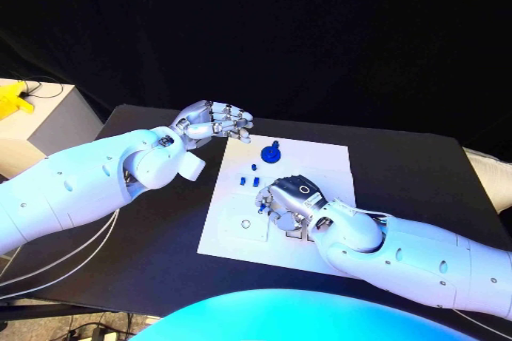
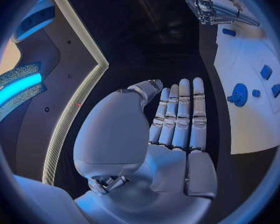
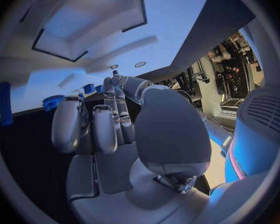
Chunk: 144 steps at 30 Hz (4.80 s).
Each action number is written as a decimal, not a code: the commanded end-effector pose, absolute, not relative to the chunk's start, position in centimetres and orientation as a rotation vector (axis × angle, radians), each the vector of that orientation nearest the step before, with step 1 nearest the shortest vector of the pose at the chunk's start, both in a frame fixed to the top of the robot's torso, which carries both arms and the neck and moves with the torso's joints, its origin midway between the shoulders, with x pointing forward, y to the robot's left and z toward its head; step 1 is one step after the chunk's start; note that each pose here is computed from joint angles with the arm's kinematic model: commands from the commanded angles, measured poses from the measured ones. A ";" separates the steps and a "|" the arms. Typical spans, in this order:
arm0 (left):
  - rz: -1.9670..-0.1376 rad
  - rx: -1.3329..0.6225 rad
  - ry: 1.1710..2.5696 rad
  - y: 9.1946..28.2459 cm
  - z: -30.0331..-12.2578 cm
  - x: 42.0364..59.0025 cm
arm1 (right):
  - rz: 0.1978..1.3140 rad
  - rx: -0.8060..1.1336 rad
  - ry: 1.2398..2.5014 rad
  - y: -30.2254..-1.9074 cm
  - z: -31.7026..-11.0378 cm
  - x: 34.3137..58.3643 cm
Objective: Assemble the parts on the task board
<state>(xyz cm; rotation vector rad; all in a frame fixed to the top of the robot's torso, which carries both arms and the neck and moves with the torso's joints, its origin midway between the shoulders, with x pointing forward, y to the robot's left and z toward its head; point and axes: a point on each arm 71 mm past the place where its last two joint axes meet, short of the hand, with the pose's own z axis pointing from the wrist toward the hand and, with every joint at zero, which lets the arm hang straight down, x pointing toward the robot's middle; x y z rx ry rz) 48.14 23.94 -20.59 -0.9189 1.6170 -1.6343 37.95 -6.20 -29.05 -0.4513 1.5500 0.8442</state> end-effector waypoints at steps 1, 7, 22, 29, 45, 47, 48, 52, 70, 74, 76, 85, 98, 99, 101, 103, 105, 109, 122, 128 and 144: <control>-1.648 -0.921 1.612 23.8 -20.5 48.1 | 0.836 -0.473 1.554 -6.1 -29.2 37.9; -1.648 -0.921 1.614 23.8 -20.5 48.1 | 0.829 -0.474 1.557 -6.1 -29.4 37.9; -1.645 -0.923 1.619 23.9 -20.5 48.1 | 0.821 -0.493 1.581 -5.9 -29.8 37.9; -1.645 -0.923 1.621 23.9 -20.5 48.1 | 0.802 -0.505 1.605 -5.9 -30.2 38.0; -1.644 -0.925 1.628 23.9 -20.6 48.1 | 0.844 -0.510 1.602 -5.8 -30.2 37.7; -1.643 -0.926 1.629 23.9 -20.6 48.1 | 0.848 -0.506 1.598 -5.8 -30.2 37.7; -1.643 -0.926 1.629 23.9 -20.6 48.1 | 0.849 -0.504 1.596 -5.9 -30.2 37.7; -1.643 -0.926 1.631 23.9 -20.7 48.1 | 0.848 -0.492 1.589 -6.1 -30.1 37.7; -1.644 -0.928 1.641 23.9 -20.8 48.1 | 0.874 -0.352 1.553 -8.1 -29.1 38.1; -1.642 -0.930 1.641 24.0 -20.9 48.1 | 0.933 -0.185 1.611 -10.5 -27.7 39.5; -1.641 -0.932 1.640 24.0 -20.9 48.1 | 0.951 -0.149 1.639 -11.5 -27.0 40.2; -1.636 -0.945 1.646 24.1 -21.5 47.9 | 0.958 -0.187 1.711 -15.3 -24.4 41.9; -1.629 -0.955 1.650 24.3 -22.0 47.7 | 0.788 -0.356 1.785 -18.1 -24.3 42.8; -1.629 -0.955 1.650 24.3 -22.0 47.7 | 0.776 -0.359 1.782 -18.1 -24.3 42.9; -1.629 -0.955 1.650 24.3 -22.0 47.7 | 0.749 -0.366 1.766 -18.0 -24.3 43.2; -1.629 -0.956 1.650 24.3 -22.0 47.7 | 0.727 -0.364 1.748 -17.8 -24.3 43.4; -1.629 -0.956 1.651 24.3 -22.0 47.7 | 0.706 -0.361 1.734 -17.6 -24.4 43.7; -1.629 -0.956 1.652 24.3 -22.0 47.7 | 0.676 -0.364 1.720 -17.1 -24.6 44.1; -1.627 -0.958 1.652 24.4 -22.0 47.7 | 0.633 -0.405 1.755 -16.3 -25.8 44.3; -1.626 -0.958 1.652 24.4 -22.0 47.7 | 0.615 -0.421 1.774 -16.2 -26.3 44.3; -1.625 -0.959 1.653 24.5 -22.0 47.7 | 0.617 -0.436 1.784 -16.0 -26.9 44.0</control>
